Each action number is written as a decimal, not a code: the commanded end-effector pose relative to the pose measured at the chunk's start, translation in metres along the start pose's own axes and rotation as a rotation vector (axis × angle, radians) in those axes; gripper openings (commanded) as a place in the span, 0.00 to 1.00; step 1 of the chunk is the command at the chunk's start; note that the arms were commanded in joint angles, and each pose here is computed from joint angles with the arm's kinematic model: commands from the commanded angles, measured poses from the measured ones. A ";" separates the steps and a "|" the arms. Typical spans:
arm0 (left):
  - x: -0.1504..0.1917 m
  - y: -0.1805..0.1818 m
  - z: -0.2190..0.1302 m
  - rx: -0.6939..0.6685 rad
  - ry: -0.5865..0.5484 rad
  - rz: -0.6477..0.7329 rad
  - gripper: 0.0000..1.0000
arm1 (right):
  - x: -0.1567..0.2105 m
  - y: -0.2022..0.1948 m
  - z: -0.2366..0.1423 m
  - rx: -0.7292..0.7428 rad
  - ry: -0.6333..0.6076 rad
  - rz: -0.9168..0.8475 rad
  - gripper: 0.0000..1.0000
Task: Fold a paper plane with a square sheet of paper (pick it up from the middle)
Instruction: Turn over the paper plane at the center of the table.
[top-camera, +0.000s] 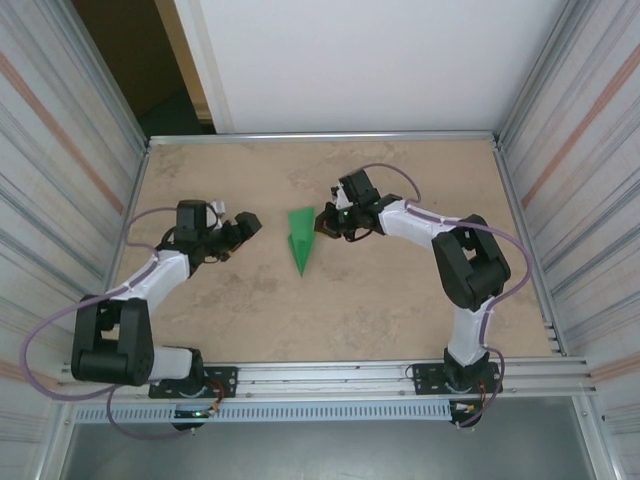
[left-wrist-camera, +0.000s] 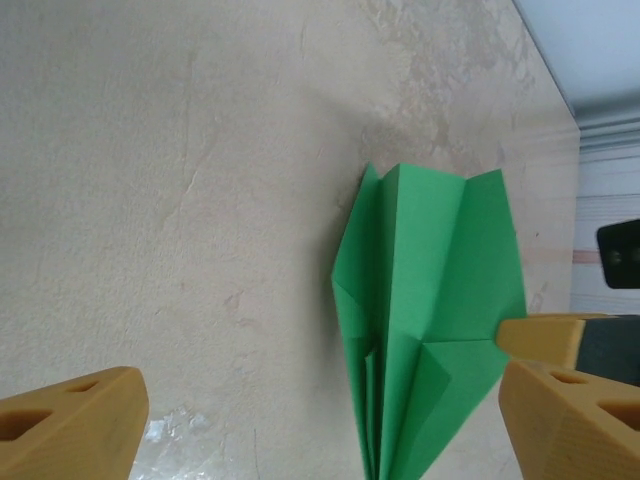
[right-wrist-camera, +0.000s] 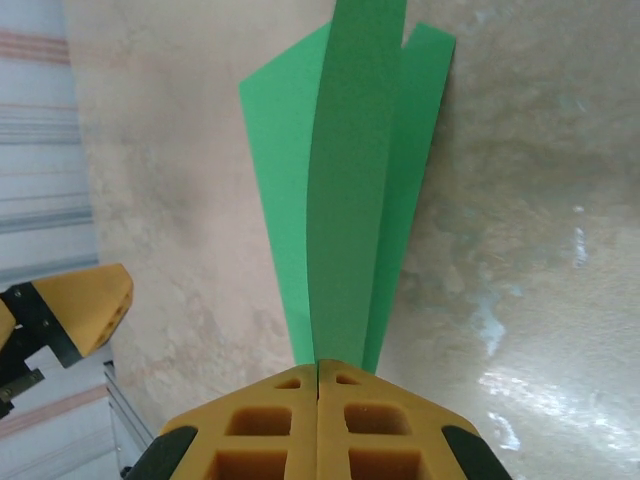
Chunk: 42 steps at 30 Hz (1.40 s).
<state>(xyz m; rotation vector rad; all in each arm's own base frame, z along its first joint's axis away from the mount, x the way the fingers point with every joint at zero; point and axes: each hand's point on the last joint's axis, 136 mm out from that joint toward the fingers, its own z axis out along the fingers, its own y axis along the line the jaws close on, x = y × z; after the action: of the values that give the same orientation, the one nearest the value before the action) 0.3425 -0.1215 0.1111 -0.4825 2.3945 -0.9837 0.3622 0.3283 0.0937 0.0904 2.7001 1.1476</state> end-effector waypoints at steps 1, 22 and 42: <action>0.011 -0.010 0.011 0.054 0.047 -0.004 0.89 | 0.008 -0.012 0.009 -0.015 0.042 -0.030 0.03; 0.058 -0.048 0.078 0.105 0.312 0.066 0.60 | 0.016 -0.078 0.003 0.038 -0.007 0.066 0.14; 0.076 -0.057 0.125 0.126 0.457 0.143 0.29 | 0.017 -0.087 0.007 0.038 0.006 0.089 0.12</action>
<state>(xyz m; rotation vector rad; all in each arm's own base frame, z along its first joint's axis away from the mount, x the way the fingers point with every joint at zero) 0.3591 -0.2618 0.0496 -0.0962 2.6866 -1.2619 0.3501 0.2772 0.0259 0.2117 2.7434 1.1089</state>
